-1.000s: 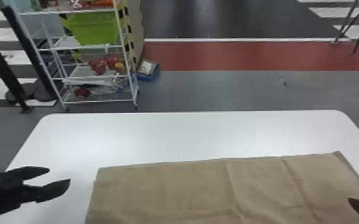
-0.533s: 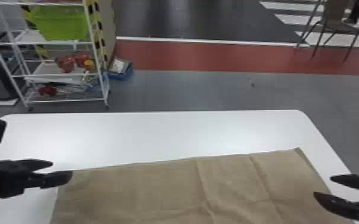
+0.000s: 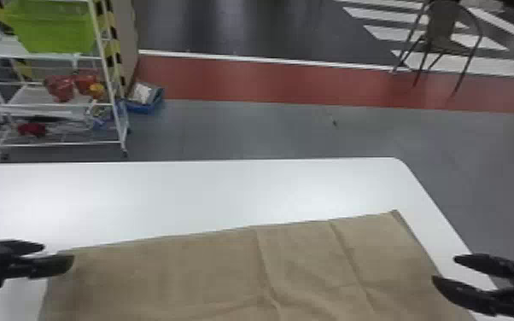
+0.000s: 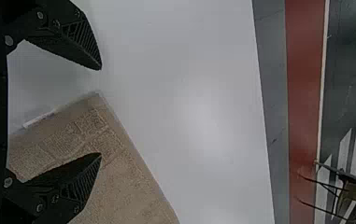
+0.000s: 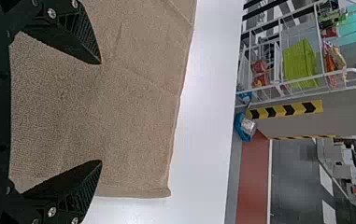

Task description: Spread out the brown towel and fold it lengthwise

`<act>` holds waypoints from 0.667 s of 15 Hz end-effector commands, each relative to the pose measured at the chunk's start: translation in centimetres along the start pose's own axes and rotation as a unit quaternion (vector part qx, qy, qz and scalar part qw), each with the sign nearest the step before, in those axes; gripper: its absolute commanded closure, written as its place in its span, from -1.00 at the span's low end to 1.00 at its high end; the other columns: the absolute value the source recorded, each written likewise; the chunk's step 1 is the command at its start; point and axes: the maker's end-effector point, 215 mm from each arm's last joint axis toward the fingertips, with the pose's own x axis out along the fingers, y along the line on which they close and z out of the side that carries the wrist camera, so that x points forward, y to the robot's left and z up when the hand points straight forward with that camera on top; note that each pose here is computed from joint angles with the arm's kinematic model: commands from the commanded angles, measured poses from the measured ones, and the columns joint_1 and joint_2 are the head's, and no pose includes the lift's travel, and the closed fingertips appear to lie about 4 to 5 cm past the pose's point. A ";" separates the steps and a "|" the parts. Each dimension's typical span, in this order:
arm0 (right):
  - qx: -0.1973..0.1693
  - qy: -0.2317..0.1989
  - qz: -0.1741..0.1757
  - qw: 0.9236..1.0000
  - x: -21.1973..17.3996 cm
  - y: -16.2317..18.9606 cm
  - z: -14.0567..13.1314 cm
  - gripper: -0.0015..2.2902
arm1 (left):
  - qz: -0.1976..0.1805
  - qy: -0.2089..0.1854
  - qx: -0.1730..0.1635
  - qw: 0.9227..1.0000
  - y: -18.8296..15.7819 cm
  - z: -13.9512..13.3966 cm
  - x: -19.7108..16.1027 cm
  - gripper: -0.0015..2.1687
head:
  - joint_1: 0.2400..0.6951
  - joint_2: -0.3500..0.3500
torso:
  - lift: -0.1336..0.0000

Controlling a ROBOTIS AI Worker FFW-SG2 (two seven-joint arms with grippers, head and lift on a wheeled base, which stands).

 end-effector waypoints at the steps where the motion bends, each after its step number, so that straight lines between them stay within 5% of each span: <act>1: 0.003 0.001 0.004 1.000 0.0 0.2 -0.3 -0.87 | 0.000 0.001 0.000 1.000 0.2 -0.3 0.0 -0.75 | 1.00 -0.45 | -0.83; 10: 0.001 -0.002 0.004 1.000 -0.3 -0.4 -1.0 -0.87 | -0.007 0.012 0.007 1.000 -0.4 -0.5 1.7 -0.68 | 1.00 -0.48 | -0.83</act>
